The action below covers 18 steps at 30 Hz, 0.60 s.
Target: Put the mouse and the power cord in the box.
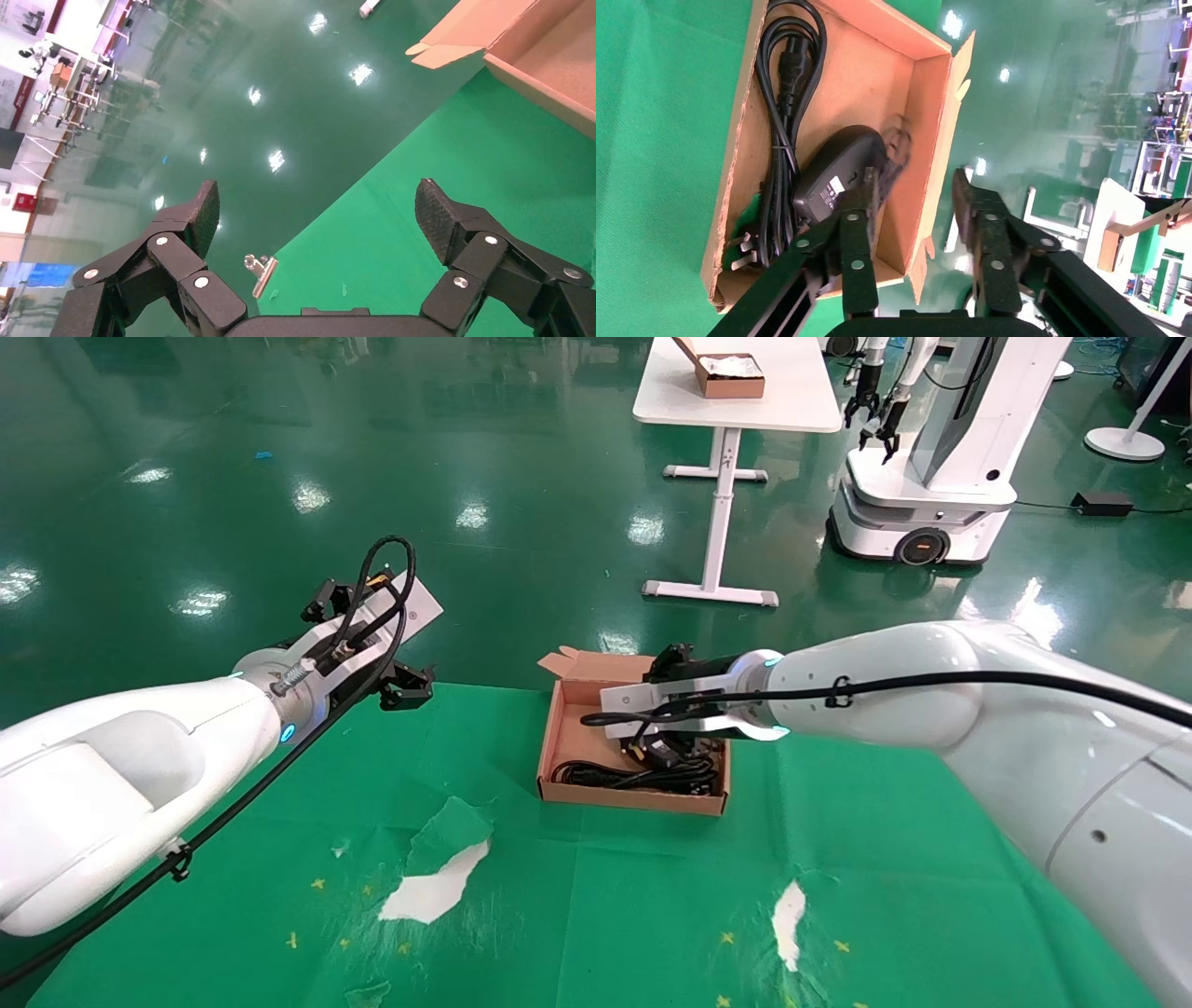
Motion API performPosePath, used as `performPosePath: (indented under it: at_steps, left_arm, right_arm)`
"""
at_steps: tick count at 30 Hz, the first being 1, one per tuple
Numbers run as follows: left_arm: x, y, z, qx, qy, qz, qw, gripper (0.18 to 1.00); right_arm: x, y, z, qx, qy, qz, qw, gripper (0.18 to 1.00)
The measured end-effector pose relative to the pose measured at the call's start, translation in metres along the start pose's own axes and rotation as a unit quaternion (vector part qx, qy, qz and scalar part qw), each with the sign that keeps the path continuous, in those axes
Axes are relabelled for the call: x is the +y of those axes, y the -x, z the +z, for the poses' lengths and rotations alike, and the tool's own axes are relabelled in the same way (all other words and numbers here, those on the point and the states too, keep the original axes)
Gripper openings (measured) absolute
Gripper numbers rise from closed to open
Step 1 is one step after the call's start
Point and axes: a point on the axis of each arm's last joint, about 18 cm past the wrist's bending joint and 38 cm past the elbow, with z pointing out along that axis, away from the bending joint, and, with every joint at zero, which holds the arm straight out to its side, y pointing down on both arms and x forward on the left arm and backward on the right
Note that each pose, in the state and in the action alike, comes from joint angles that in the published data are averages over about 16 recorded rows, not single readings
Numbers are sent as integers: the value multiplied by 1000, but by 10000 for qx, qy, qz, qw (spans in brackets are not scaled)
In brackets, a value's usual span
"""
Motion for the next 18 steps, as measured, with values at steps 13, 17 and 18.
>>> performPosePath:
  at_steps: [13,17,18]
  left_arm:
    - [0,1,0,15,0,1,10000,1000]
    - [0,1,0,15,0,1,10000,1000]
    - [0,1,0,16,0,1,10000,1000]
  right_arm:
    - [6,49,-16,-545,-945,1471,9831,631]
    - [8,62,-27,-700,-1306,1960,9693,731]
    - [9,65,-30,-734,-1394,2071,9656,748]
